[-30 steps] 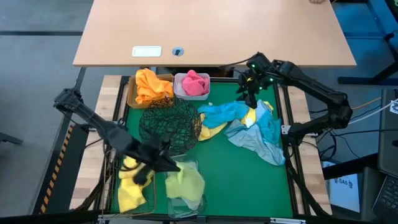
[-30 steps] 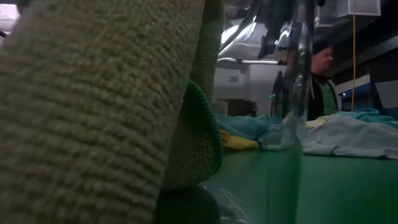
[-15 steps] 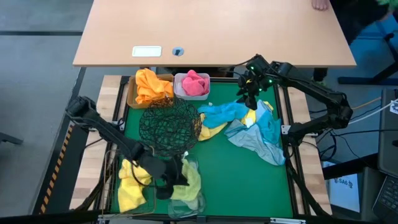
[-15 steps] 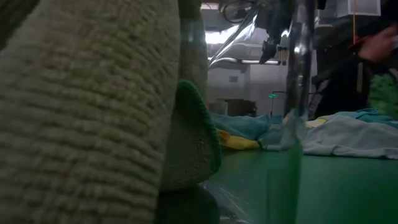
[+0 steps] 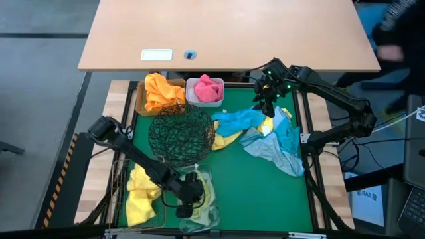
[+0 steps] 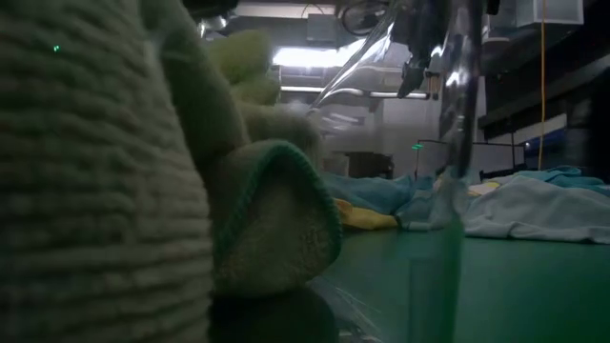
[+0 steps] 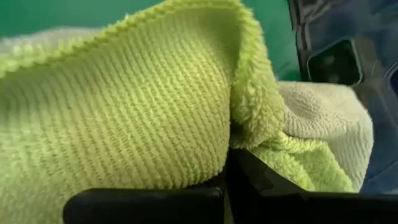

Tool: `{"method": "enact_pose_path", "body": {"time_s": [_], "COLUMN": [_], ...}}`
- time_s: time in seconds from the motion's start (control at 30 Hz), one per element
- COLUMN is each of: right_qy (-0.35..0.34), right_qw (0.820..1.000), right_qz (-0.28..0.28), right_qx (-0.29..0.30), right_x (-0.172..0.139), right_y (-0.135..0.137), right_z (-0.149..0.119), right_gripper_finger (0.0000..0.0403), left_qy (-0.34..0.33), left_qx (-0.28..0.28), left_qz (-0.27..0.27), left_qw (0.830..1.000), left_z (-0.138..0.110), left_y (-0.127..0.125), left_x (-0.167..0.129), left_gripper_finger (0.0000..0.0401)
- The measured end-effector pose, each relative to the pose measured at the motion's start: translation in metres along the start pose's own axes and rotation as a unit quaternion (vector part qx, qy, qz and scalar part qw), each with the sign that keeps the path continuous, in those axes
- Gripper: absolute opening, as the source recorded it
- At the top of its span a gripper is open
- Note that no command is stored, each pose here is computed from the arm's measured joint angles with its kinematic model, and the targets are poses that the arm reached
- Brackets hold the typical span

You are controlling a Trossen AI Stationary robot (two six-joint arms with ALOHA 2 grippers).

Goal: Sort microfiber towel by color & place in baskets
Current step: Put the light green microfiber towel into the transparent bin

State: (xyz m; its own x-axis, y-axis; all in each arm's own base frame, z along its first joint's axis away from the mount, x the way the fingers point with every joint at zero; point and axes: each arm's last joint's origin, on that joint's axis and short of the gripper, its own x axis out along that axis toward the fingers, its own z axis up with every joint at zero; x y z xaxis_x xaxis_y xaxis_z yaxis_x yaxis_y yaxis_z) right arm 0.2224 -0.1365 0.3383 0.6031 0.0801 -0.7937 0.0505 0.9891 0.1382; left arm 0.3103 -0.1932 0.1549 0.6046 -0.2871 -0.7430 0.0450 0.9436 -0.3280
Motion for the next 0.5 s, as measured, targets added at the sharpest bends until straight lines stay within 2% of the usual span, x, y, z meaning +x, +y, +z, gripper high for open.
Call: {"method": "enact_pose_path", "body": {"time_s": [0.2, 0.33, 0.5], "right_qy": [0.001, 0.001, 0.004], "right_qw": [1.0, 1.0, 1.0], "right_qz": [0.0, 0.0, 0.002], "right_qx": [0.0, -0.003, -0.004], "right_x": [0.0001, 0.0004, 0.0041], "right_y": [0.0, -0.0002, -0.0017], "right_z": [-0.0002, 0.0, -0.0006], "right_gripper_finger": [0.0188, 0.0188, 0.0188], "left_qy": [0.008, 0.009, 0.01], "left_qx": [-0.004, -0.051, -0.091], "left_qz": [0.001, 0.0, 0.001], "left_qw": [1.0, 0.999, 0.996], "left_z": [-0.0013, -0.0014, -0.0015], "left_y": [0.0014, 0.0014, 0.0016], "left_x": [0.0018, 0.0018, 0.0018], "left_gripper_finger": [0.0, 0.0003, 0.0041]}}
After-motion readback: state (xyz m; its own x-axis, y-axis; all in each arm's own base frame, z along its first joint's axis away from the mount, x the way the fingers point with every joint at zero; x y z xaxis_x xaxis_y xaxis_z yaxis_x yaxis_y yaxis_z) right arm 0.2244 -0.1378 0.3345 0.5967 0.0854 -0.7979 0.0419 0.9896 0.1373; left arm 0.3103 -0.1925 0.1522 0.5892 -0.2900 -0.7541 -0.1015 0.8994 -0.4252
